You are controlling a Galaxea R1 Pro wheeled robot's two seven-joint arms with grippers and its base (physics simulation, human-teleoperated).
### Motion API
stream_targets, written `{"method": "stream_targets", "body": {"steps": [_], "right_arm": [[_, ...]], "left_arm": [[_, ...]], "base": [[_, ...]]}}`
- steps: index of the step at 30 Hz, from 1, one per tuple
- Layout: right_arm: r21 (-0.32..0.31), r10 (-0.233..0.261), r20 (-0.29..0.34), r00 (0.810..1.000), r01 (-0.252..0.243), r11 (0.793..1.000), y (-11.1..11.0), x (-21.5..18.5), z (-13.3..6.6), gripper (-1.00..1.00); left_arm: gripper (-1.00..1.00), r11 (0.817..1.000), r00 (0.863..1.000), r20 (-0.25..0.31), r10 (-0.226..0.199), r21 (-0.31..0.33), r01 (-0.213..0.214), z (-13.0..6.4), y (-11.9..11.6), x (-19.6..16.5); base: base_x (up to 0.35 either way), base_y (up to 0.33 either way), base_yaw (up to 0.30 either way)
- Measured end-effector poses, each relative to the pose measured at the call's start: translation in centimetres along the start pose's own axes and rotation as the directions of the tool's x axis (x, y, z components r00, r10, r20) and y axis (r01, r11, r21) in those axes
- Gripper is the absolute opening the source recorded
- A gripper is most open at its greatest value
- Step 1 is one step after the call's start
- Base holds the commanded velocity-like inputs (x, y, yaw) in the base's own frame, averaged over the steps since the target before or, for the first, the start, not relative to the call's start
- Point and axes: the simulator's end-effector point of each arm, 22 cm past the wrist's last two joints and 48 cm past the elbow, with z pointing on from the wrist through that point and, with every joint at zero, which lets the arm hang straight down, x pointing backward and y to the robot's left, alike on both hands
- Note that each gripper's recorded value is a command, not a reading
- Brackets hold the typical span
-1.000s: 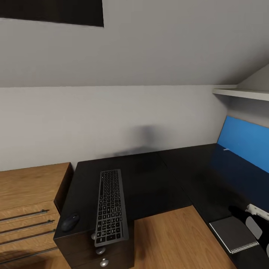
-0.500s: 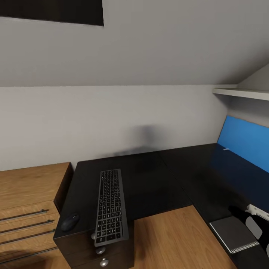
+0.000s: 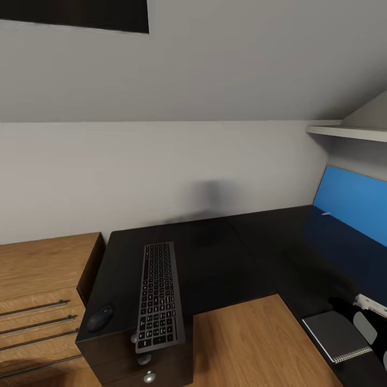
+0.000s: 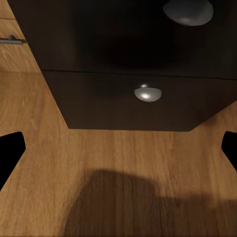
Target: In the bedroom, organize the workspace by keeping the computer under the desk, ensuring the monitor is on the desk, placing the keyboard on the desk next to the monitor, placing the mouse on the desk next to the keyboard, moving the folder from the swivel chair onto the desk next to the mouse, stacking the notebook on top of the folder with the pen on top of the notebook, and positioning the swivel chair next to the desk.
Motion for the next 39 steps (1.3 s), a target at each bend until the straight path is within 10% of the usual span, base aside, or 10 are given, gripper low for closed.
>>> {"method": "stream_targets", "body": {"steps": [39], "right_arm": [[-0.009,-0.024,0.028,0.999,0.024,1.0,0.45,-0.2,0.72,1.0]], "left_arm": [[1.0,1.0,1.0,-0.003,0.012,0.009,-0.012,0.85,0.17,1.05]], "base": [[0.0,0.037,0.0]]}}
